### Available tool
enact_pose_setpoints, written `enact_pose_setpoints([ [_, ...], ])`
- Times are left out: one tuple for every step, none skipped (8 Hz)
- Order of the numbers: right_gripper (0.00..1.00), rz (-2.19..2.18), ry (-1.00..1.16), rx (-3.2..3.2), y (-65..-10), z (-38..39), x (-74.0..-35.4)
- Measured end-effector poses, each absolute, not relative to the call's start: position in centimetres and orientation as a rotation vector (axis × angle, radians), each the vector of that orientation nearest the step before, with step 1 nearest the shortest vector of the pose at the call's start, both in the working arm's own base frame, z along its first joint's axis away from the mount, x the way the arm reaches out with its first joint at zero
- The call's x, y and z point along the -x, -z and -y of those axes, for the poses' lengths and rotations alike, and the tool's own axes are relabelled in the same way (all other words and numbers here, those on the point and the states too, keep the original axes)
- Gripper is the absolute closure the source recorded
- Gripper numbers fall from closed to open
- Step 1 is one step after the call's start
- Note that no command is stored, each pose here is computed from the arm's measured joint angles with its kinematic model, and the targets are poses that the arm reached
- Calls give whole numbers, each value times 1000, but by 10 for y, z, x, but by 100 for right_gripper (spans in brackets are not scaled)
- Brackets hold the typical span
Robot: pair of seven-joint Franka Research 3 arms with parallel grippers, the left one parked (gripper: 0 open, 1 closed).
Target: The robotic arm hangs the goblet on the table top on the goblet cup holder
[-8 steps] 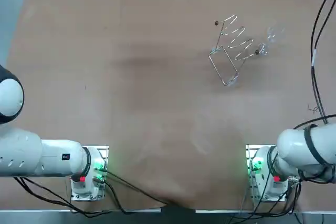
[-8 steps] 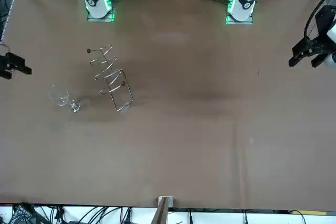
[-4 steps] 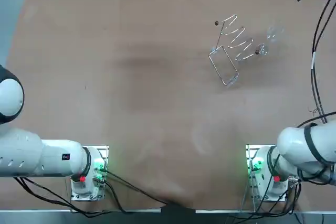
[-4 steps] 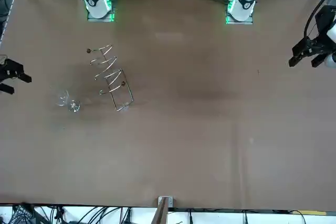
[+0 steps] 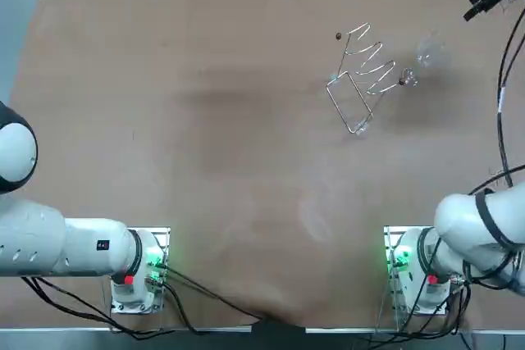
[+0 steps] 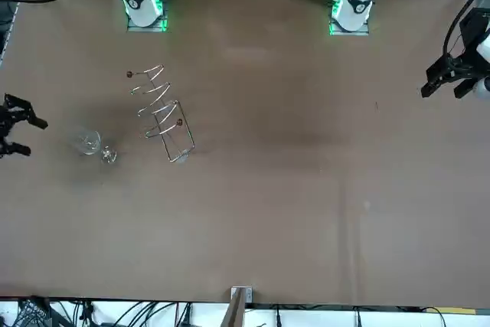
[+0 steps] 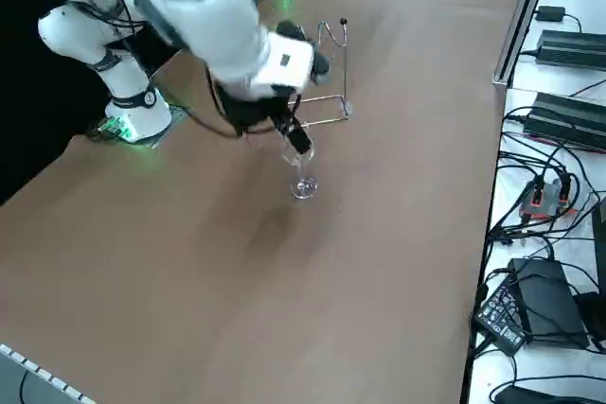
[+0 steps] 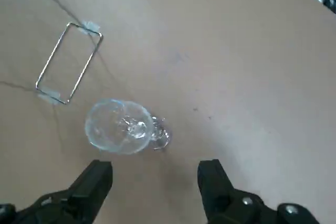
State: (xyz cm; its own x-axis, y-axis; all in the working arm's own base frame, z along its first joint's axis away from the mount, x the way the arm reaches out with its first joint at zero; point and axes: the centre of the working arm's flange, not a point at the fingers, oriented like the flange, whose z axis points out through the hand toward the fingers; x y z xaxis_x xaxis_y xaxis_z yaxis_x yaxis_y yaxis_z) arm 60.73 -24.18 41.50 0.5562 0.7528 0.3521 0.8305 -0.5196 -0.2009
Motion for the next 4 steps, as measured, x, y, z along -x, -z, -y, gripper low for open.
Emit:
enact_pose_setpoints([
  [0,1358,356,2384,-401,250,-606],
  [0,1423,396,2324,-389,258,-605],
  [0,1479,436,2265,-377,264,-603],
  [0,1518,478,2207,-362,271,-602],
])
